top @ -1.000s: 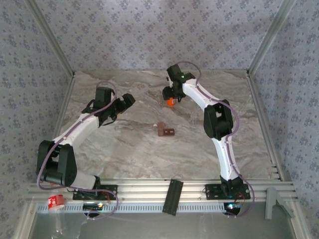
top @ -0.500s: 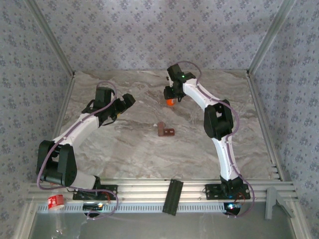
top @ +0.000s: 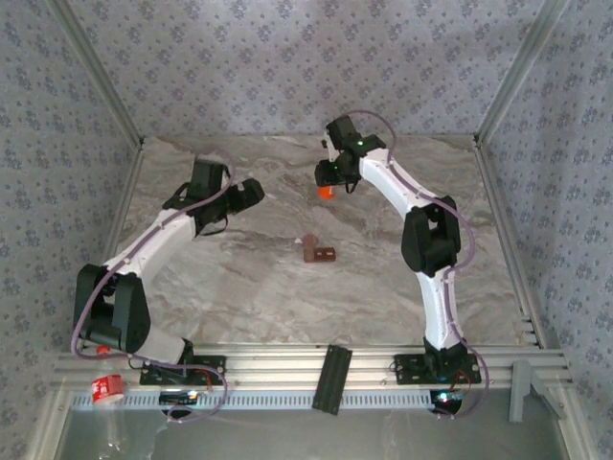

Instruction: Sort the pills into containers

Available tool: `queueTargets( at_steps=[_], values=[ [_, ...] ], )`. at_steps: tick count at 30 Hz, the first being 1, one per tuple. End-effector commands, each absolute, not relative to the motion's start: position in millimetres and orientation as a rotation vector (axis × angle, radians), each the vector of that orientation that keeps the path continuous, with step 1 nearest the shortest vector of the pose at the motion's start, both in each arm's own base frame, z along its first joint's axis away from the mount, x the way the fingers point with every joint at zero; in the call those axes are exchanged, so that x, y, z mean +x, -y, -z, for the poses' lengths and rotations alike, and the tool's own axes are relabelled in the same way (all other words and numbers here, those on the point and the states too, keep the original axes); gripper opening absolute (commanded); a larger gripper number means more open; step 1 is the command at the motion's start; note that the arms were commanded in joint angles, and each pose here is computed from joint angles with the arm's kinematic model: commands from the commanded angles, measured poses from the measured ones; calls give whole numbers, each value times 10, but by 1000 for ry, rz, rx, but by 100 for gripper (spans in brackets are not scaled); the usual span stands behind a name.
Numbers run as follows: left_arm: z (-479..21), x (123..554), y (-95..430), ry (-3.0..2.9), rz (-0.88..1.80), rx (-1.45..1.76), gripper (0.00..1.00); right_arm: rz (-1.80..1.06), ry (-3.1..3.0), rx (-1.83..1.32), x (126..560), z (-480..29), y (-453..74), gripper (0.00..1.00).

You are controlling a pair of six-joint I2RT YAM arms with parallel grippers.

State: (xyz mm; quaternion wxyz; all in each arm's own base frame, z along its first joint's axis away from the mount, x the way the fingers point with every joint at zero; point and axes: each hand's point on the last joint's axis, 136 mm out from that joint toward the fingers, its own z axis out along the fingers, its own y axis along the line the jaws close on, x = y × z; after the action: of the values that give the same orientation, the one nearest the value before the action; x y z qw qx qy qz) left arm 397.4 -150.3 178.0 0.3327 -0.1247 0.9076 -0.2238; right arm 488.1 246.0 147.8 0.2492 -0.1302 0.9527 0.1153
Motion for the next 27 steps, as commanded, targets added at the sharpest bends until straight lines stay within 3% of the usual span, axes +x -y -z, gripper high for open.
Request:
queueTargets(
  at_steps=[1, 11, 27],
  values=[
    [-1915, 4038, 1578, -2356, 437, -107, 97, -353, -2548, -343, 4766, -1863, -2354, 32],
    [-2054, 4106, 2340, -2145, 348, 469, 94, -462, -2528, -301, 4534, -2303, -2124, 32],
    [-2508, 3713, 3121, -1657, 717, 853, 94, -670, -2456, -378, 3861, -3244, -2203, 31]
  ],
)
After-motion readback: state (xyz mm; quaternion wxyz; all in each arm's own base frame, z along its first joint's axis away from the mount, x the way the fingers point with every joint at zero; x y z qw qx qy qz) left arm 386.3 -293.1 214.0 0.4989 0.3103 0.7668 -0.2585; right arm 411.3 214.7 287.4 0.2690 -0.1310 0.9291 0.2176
